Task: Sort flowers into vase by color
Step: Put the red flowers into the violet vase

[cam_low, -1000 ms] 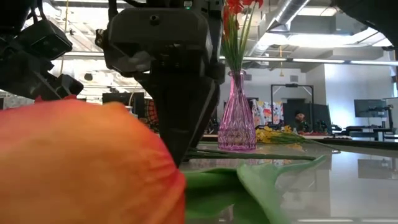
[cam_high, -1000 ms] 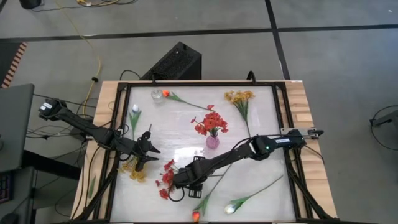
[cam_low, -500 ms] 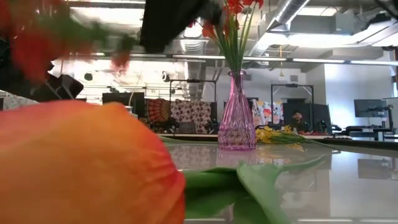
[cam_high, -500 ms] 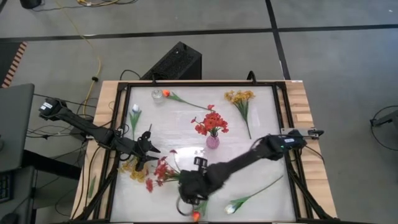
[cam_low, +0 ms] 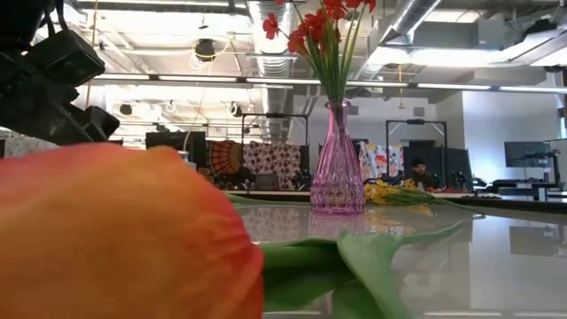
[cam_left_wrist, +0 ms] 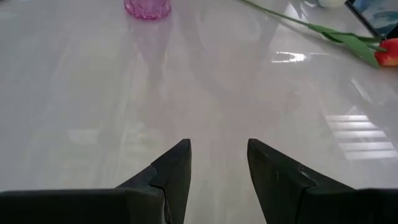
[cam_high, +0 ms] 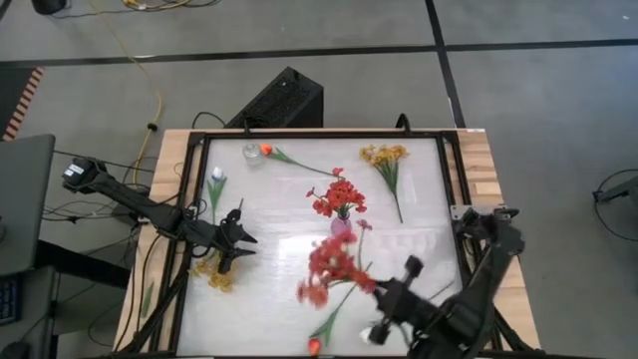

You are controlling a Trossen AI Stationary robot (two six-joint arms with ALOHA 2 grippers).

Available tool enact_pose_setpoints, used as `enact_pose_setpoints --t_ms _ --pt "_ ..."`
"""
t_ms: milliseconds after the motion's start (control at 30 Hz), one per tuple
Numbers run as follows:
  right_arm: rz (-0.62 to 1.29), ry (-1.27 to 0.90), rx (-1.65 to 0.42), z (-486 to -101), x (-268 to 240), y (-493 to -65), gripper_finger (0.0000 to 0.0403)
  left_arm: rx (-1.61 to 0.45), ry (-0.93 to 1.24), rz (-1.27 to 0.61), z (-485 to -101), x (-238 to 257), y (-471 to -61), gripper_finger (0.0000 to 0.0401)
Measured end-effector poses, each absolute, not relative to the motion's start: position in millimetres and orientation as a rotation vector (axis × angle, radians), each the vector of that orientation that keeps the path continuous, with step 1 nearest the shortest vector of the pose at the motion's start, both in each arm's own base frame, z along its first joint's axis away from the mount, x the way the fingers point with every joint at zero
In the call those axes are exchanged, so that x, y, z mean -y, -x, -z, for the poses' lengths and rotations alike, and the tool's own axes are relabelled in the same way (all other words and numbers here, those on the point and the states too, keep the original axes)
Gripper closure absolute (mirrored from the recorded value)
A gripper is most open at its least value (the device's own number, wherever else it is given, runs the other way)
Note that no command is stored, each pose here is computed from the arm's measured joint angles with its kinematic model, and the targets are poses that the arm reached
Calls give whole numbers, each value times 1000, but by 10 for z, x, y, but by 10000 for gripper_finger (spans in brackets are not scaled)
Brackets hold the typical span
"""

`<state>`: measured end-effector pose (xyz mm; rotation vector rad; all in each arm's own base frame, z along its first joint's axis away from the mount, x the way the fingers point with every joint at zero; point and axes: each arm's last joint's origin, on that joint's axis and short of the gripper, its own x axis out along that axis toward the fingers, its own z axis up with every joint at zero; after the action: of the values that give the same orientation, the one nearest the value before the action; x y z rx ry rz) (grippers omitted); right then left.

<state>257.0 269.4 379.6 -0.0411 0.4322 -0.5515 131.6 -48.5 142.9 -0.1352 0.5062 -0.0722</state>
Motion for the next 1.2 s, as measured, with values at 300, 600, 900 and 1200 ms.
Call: enact_pose_setpoints --t_ms 300,600,900,1200 --pt "677 -243 -350 -3338 -1964 -2026 375 -486 131 69 -1445 486 -1325 255" --pt "645 -575 -65 -2599 -1648 -2154 375 -477 123 54 -1450 481 -1328 255" --pt "185 -263 118 -3080 -1713 -2495 375 -474 123 56 -1453 482 -1329 255" --pt "299 41 147 -2920 -1424 -2568 375 -482 121 55 -1446 481 -1326 255"
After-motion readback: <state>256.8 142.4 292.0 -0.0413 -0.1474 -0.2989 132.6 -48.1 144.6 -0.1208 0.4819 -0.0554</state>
